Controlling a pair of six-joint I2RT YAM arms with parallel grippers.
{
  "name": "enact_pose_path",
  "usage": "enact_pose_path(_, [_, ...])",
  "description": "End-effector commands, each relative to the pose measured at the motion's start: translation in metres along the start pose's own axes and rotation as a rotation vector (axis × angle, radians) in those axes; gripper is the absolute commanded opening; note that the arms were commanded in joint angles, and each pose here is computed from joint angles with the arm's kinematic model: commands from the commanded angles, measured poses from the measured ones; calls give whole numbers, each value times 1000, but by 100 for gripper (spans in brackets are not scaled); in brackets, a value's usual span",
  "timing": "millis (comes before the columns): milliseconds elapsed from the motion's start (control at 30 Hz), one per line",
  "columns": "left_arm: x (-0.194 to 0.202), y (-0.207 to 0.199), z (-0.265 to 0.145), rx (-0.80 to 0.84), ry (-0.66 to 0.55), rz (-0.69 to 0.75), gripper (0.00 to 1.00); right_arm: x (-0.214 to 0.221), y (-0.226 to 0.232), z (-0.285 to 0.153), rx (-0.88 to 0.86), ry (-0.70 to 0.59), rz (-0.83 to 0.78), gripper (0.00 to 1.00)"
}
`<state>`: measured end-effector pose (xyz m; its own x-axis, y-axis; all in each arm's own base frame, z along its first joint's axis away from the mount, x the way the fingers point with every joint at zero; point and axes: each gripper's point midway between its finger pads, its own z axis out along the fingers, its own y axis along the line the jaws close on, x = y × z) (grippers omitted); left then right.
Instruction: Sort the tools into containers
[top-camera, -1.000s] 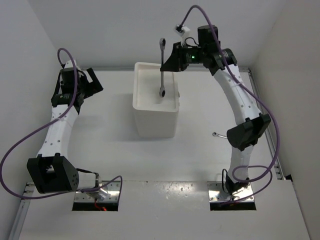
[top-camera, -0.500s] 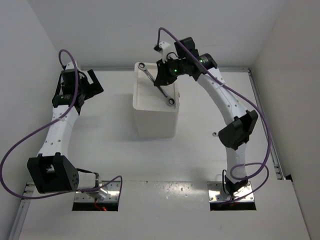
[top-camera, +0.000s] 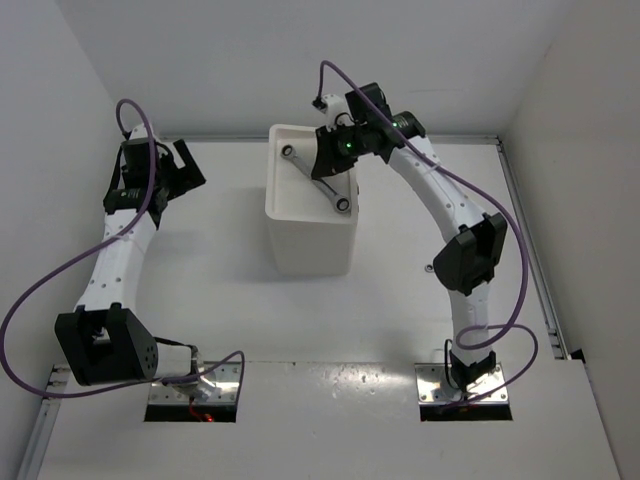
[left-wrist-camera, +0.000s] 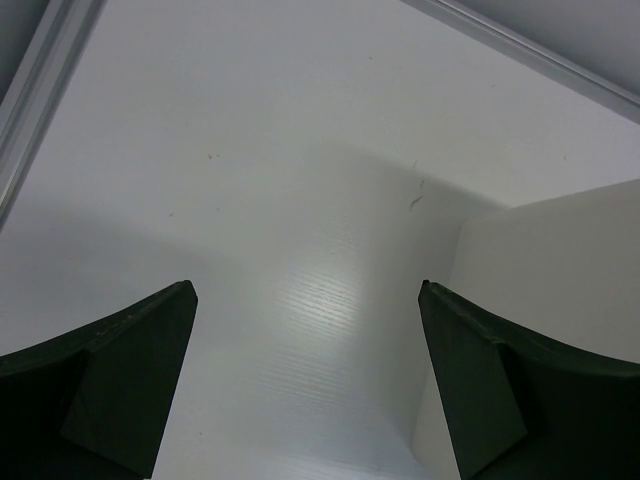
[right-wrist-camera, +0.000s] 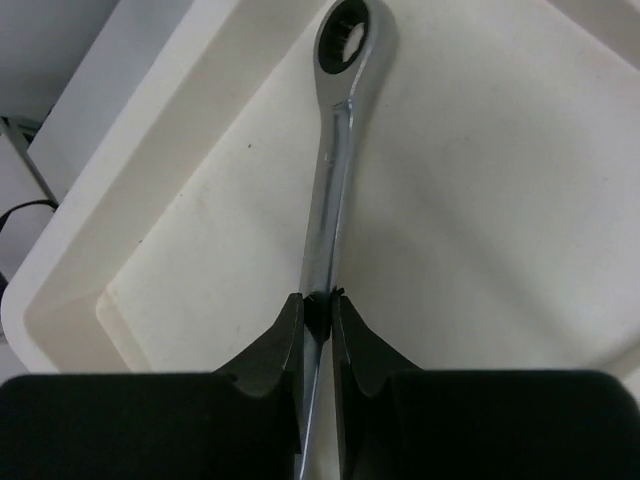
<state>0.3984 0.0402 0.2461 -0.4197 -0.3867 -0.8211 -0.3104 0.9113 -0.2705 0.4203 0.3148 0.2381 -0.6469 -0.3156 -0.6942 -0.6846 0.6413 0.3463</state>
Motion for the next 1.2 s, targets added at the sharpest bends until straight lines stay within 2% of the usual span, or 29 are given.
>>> enact_pose_path(0, [-9, 1, 0, 5, -30, -2, 100, -14, -8, 2, 22, -52, 40, 0])
enact_pose_path(67, [-9, 1, 0, 5, -30, -2, 100, -12, -4, 5, -5, -35, 58, 1])
enact_pose_path(100, [-5, 3, 1, 2, -21, 8, 100, -10, -6, 9, -4, -27, 73, 12])
enact_pose_path(133, [-5, 3, 1, 2, -21, 8, 100, -10, -4, 9, -14, -27, 73, 16])
enact_pose_path(167, [-5, 3, 1, 2, -21, 8, 100, -13, -4, 9, -14, -40, 66, 27])
enact_pose_path(233, [-4, 1, 1, 11, -18, 8, 100, -15, -2, 4, -16, -60, 55, 37])
enact_pose_path(300, [-4, 0, 1, 20, -15, 8, 100, -31, 9, -11, -32, -125, 29, 39])
enact_pose_path(400, [-1, 0, 4, 17, -6, 8, 100, -33, 12, -16, -55, -125, 56, 35])
enact_pose_path(500, [-5, -3, 3, 28, -12, 8, 100, -37, 18, -24, -66, -127, 53, 39])
enact_pose_path(600, [-5, -2, 3, 28, -12, 20, 100, -49, 6, -44, -34, -212, 32, 41])
enact_pose_path(633, [-7, -4, -1, 46, -18, 43, 100, -62, 11, -70, -13, -278, -5, 53])
enact_pose_path(667, [-4, -5, 0, 56, -15, 57, 100, -67, 10, -83, -4, -321, -20, 60])
enact_pose_path(767, [-6, -8, -4, 94, -18, 89, 100, -76, -3, -118, 95, -404, -105, 68])
enact_pose_path(900, [-7, -11, -11, 119, -28, 122, 100, -56, -32, -153, 253, -333, -176, 68])
enact_pose_path(967, [-9, -14, -15, 145, -35, 167, 100, -13, -60, -158, 329, -201, -159, 68])
enact_pose_path(1000, [-11, -14, -18, 147, -45, 180, 100, -1, -67, -172, 368, -172, -207, 68])
enact_pose_path(1067, [-8, -21, -19, 195, -37, 226, 100, 52, -91, -177, 396, -34, -191, 66])
enact_pose_path(1100, [-7, -23, -20, 211, -35, 243, 100, 68, -102, -184, 427, 24, -268, 66])
enact_pose_path(1167, [-3, -28, -18, 250, -21, 274, 100, 114, -122, -194, 461, 126, -295, 62])
